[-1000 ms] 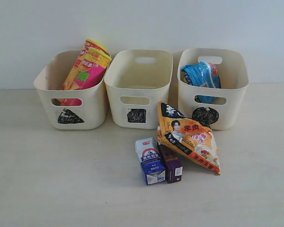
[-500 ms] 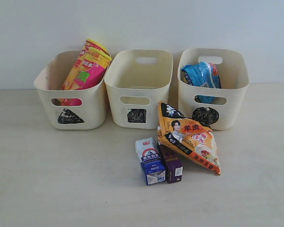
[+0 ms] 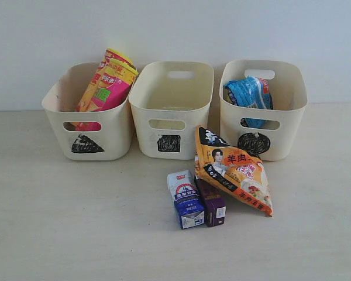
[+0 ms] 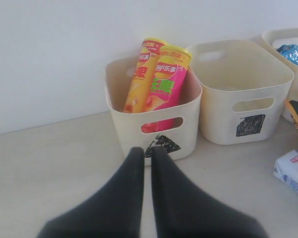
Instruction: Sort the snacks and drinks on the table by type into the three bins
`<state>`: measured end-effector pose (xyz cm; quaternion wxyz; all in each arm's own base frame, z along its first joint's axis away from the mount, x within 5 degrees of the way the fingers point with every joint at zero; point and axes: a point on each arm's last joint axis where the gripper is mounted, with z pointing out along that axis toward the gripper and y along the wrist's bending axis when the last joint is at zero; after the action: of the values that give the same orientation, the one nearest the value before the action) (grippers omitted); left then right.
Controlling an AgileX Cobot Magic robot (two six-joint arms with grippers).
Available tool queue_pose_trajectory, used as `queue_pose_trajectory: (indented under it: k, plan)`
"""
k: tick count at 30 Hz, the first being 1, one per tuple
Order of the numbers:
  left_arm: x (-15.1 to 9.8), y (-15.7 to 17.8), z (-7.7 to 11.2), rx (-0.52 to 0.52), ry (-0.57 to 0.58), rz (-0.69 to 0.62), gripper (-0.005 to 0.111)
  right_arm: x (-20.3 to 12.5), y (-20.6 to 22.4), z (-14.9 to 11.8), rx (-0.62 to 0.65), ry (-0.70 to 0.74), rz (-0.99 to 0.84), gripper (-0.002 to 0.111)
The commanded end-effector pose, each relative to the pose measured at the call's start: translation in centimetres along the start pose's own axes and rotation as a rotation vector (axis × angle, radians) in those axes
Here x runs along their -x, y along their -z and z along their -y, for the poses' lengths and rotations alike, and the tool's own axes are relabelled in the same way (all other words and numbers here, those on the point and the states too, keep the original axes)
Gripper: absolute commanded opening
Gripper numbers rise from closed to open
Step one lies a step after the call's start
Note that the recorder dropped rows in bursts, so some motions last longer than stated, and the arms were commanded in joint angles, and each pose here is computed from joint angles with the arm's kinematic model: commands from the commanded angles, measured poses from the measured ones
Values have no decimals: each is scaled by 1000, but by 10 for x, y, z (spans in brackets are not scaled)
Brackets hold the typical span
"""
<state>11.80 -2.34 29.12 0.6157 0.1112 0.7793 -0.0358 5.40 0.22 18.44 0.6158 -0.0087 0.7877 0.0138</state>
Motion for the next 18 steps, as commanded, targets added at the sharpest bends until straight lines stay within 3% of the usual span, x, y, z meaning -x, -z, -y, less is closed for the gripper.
queue_pose_trajectory:
  k: [1, 12, 18]
  plan:
    - [-15, 5, 0, 19, -7, 79, 4, -1, 0, 0, -4, 2, 6, 0]
    - [-63, 33, 4, 31, 7, 129, 4, -1, 0, 0, -4, 2, 6, 0]
    - [-87, 44, 3, 97, 85, 176, 4, -1, 0, 0, -4, 2, 6, 0]
